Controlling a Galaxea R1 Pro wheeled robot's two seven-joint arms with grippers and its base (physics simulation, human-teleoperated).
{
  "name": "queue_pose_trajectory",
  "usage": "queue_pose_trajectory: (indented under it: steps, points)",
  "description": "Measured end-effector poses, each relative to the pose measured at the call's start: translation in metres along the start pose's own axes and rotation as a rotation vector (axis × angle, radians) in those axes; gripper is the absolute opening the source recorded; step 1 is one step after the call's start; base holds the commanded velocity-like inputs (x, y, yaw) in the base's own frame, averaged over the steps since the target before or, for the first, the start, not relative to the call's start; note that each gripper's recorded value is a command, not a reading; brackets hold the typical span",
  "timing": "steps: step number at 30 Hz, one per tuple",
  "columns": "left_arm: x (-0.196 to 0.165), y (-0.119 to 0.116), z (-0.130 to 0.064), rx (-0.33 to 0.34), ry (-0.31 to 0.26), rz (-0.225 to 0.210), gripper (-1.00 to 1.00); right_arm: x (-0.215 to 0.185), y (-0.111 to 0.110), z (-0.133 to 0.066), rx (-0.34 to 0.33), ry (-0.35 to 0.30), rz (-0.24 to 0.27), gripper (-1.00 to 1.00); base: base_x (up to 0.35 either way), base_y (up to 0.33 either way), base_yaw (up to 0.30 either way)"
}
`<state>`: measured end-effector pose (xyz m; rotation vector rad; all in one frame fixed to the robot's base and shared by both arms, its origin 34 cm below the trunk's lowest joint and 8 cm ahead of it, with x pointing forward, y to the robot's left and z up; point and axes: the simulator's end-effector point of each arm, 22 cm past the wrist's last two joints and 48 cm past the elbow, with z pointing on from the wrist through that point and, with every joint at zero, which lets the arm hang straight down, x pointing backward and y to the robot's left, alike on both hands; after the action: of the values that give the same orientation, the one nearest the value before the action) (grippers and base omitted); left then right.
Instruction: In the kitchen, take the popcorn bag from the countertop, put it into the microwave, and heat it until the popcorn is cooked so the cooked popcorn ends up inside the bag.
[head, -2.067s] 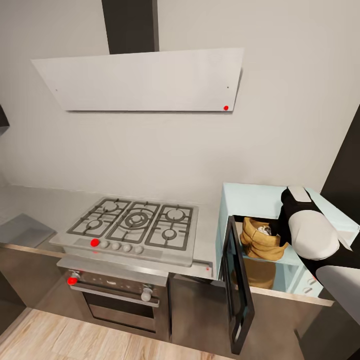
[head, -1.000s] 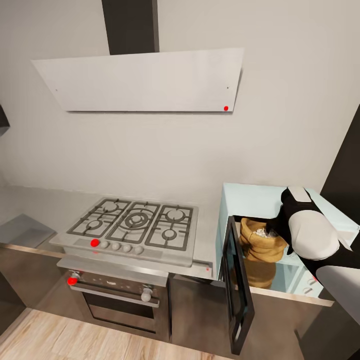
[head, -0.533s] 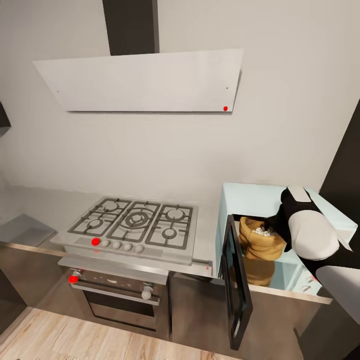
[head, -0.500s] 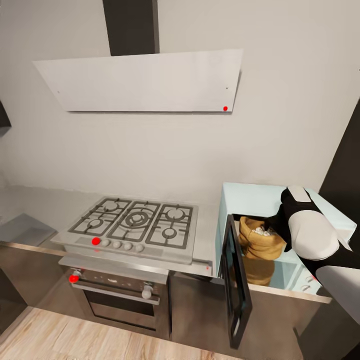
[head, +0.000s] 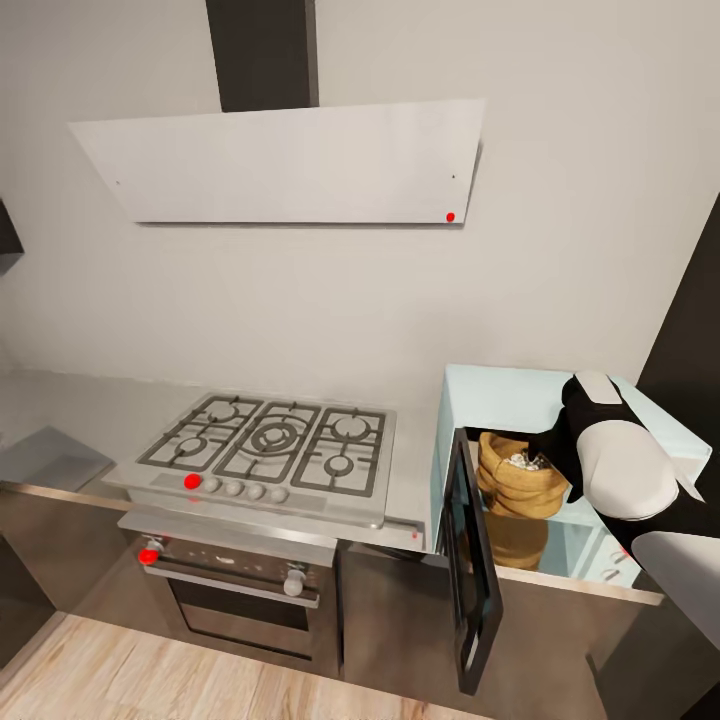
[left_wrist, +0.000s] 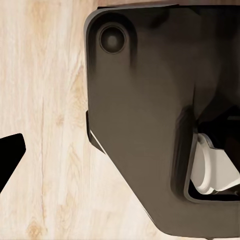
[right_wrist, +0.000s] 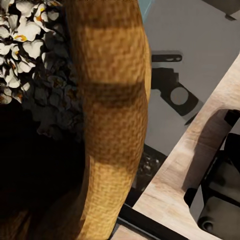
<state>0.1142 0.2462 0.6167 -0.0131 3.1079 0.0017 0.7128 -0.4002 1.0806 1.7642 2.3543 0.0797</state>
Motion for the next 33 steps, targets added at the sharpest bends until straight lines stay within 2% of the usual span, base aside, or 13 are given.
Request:
queue_pose_trajectory:
  steps: [10, 33]
  points:
    - [-0.005, -0.001, 0.000, 0.000, -0.012, -0.001, 1.00, -0.001, 0.000, -0.007, -0.011, -0.003, 0.000, 1.00, -0.096, 0.000, 0.000]
    - [-0.013, 0.001, 0.000, -0.002, -0.036, -0.001, 1.00, -0.001, 0.007, -0.021, -0.065, -0.007, -0.001, 1.00, -0.002, 0.000, 0.000]
